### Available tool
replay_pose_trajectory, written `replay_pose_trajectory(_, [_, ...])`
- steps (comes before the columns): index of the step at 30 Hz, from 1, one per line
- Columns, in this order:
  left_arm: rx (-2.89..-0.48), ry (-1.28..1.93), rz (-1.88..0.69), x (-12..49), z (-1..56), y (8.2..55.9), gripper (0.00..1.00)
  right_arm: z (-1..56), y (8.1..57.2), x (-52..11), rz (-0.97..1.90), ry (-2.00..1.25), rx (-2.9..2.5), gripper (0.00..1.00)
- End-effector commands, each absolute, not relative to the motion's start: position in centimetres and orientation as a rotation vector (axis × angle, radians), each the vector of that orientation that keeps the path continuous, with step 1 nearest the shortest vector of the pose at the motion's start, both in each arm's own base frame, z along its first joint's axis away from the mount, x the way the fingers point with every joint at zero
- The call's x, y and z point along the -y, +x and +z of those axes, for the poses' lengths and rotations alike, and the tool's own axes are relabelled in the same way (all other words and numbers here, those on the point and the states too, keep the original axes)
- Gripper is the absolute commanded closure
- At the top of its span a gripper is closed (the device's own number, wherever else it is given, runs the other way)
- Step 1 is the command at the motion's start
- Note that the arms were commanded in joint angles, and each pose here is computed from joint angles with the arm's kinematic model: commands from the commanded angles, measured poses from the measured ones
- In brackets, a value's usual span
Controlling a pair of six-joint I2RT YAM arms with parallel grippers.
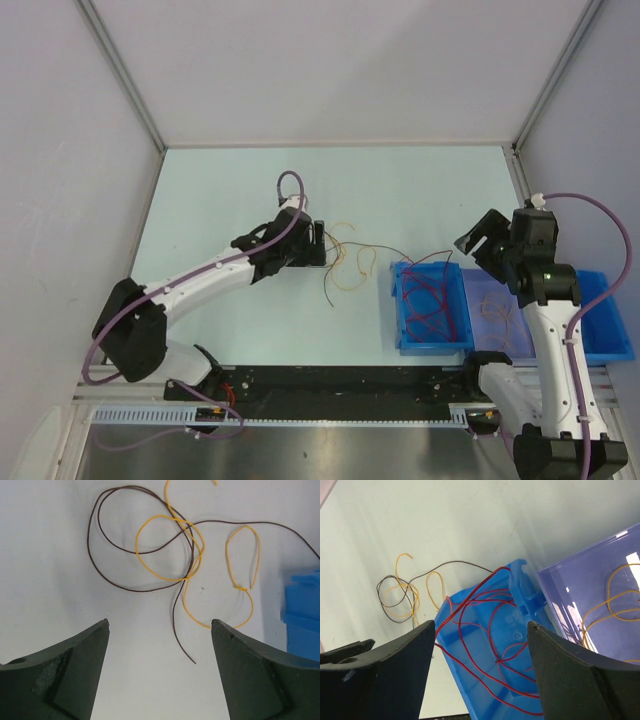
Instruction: Untangle the cables
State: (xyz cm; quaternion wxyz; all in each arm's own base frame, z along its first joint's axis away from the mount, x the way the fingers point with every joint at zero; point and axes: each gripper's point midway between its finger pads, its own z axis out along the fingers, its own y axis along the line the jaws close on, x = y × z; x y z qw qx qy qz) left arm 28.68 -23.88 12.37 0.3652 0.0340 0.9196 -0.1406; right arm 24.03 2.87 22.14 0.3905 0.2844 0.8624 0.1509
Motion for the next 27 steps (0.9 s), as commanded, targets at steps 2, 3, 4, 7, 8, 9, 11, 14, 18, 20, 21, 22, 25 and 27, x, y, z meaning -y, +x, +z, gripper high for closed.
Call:
replay_pose_trajectory(2, [-2.381, 0.024, -0.529, 25.9, 11.2, 29.8, 0.14, 24.2, 25.4, -2.8, 0.38, 0.667, -2.128, 0.22])
replay_pose_trajectory(3, [-2.397, 0.023, -0.528, 26.0, 10.5, 30.0, 0.15, 24.2, 25.6, -2.8, 0.38, 0.667, -2.128, 0.22])
replay_pose_trajectory(4, [-2.411, 0.021, -0.546, 26.2, 10.1, 29.9, 0.17, 24.1, 25.6, -2.9, 0.382, 0.666, -2.133, 0.22])
replay_pose_trajectory(7, [-2.425, 0.007, -0.565, 26.5, 9.3, 30.4, 0.22, 23.9, 25.7, -2.9, 0.378, 0.66, -2.14, 0.22])
replay_pose_trajectory(8, [-2.422, 0.008, -0.573, 26.8, 9.2, 30.5, 0.23, 23.8, 25.8, -2.9, 0.376, 0.661, -2.142, 0.22])
replay_pose_trajectory(9, [-2.43, 0.002, -0.567, 26.7, 8.8, 30.6, 0.24, 23.8, 25.7, -2.8, 0.367, 0.66, -2.145, 0.22])
replay_pose_trajectory(11, [-2.451, -0.01, -0.56, 26.8, 8.1, 30.6, 0.25, 23.7, 25.7, -2.7, 0.363, 0.656, -2.147, 0.23])
replay_pose_trajectory(14, [-2.468, -0.028, -0.564, 27.0, 7.2, 30.8, 0.29, 23.7, 25.8, -2.7, 0.357, 0.651, -2.147, 0.23])
replay_pose_trajectory(18, [-2.482, -0.051, -0.554, 27.2, 6.4, 31.1, 0.32, 23.7, 25.9, -2.7, 0.357, 0.643, -2.149, 0.22])
replay_pose_trajectory(20, [-2.481, -0.06, -0.551, 27.2, 6.2, 31.5, 0.33, 23.8, 25.9, -2.7, 0.357, 0.638, -2.147, 0.22])
replay_pose_trajectory(21, [-2.476, -0.069, -0.548, 27.2, 6.2, 31.6, 0.34, 23.7, 26.0, -2.7, 0.357, 0.636, -2.148, 0.22])
replay_pose_trajectory(22, [-2.48, -0.07, -0.545, 27.3, 6.1, 31.6, 0.35, 23.7, 26.0, -2.7, 0.354, 0.631, -2.149, 0.22])
replay_pose_trajectory(25, [-2.478, -0.08, -0.546, 27.6, 5.9, 32.1, 0.38, 23.7, 26.0, -2.7, 0.351, 0.625, -2.151, 0.22])
replay_pose_trajectory(27, [-2.477, -0.086, -0.545, 27.7, 5.6, 32.3, 0.4, 23.6, 26.1, -2.7, 0.347, 0.621, -2.157, 0.22])
